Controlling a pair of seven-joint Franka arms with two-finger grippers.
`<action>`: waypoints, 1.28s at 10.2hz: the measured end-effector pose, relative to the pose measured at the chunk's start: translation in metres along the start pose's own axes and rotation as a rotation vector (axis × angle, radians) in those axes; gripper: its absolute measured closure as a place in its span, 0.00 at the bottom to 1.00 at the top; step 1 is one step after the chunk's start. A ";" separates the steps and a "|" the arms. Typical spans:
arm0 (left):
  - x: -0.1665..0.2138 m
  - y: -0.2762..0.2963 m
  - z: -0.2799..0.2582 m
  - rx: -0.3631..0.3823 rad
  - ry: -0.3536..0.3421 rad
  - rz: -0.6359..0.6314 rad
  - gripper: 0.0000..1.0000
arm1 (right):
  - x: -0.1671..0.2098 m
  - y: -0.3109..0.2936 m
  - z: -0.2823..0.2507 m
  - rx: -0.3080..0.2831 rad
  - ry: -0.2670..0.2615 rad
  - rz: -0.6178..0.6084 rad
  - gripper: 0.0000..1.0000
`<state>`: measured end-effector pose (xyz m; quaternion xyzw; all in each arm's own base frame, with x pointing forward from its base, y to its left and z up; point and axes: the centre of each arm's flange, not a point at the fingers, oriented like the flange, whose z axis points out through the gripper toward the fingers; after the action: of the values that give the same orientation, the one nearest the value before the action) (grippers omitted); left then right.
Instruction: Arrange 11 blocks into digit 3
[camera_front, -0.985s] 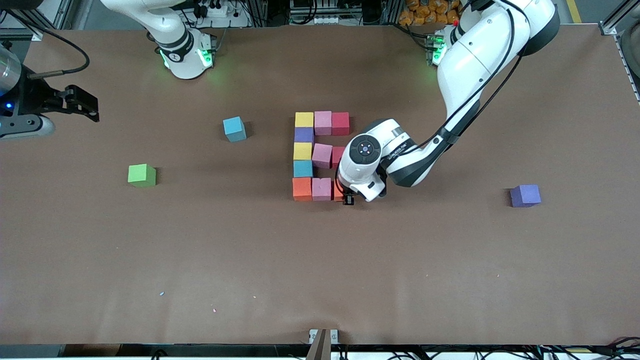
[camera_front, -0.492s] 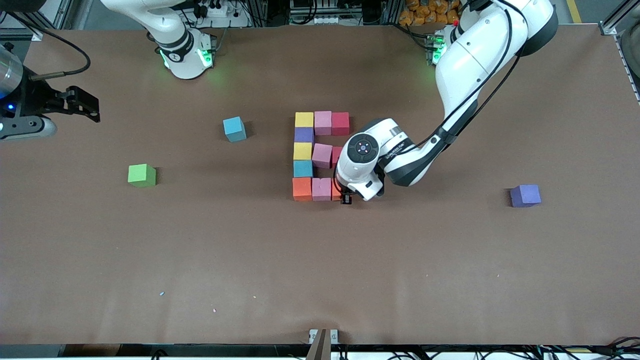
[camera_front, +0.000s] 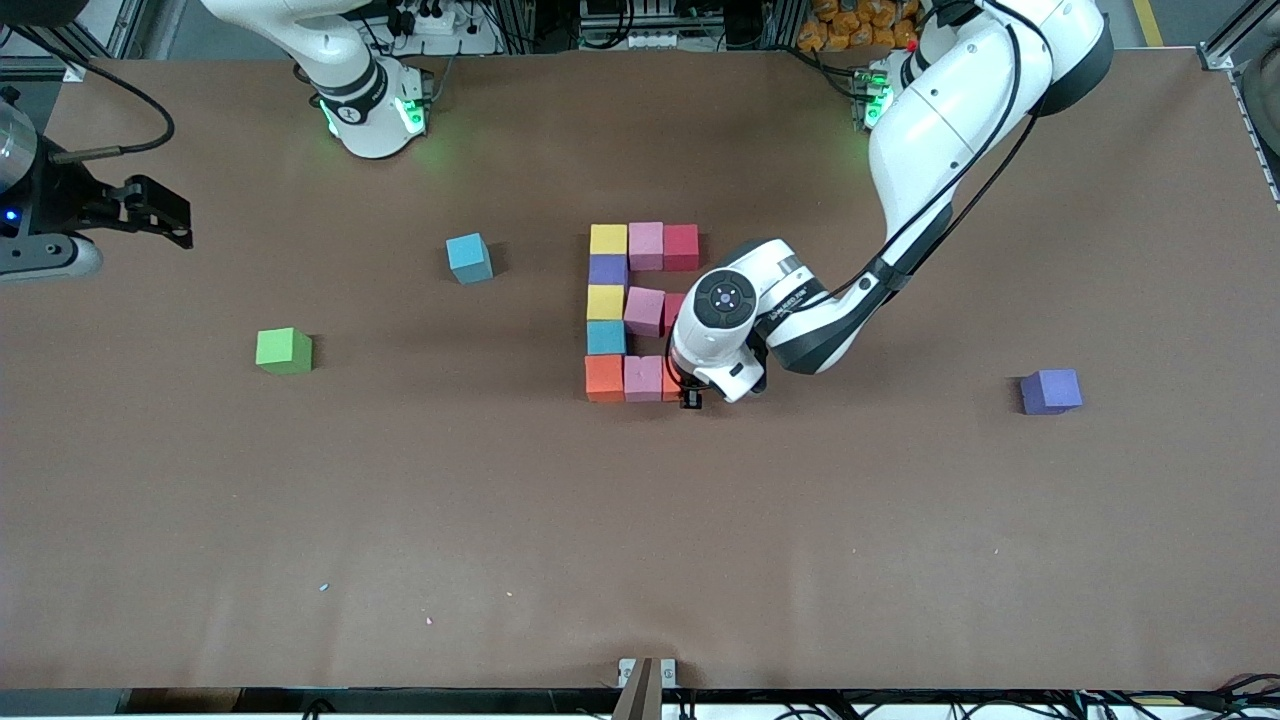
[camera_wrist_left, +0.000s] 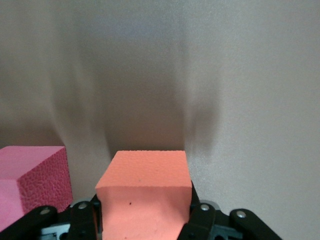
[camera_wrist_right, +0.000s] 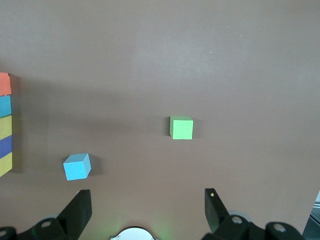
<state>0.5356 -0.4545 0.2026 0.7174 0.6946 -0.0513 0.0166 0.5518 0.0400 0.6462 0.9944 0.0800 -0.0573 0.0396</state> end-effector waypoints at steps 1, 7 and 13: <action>0.000 0.000 0.001 0.002 0.000 0.000 0.41 | 0.000 0.000 -0.001 0.000 0.004 0.000 0.00; 0.001 0.000 0.003 0.005 0.001 -0.001 0.41 | -0.006 0.022 -0.015 0.016 0.091 0.050 0.00; 0.001 0.001 0.003 0.002 0.000 0.000 0.07 | -0.031 0.054 -0.026 0.024 0.117 0.118 0.00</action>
<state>0.5361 -0.4541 0.1997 0.7172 0.6947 -0.0519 0.0158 0.5328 -0.0159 0.6798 0.9994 0.0227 0.0023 0.0262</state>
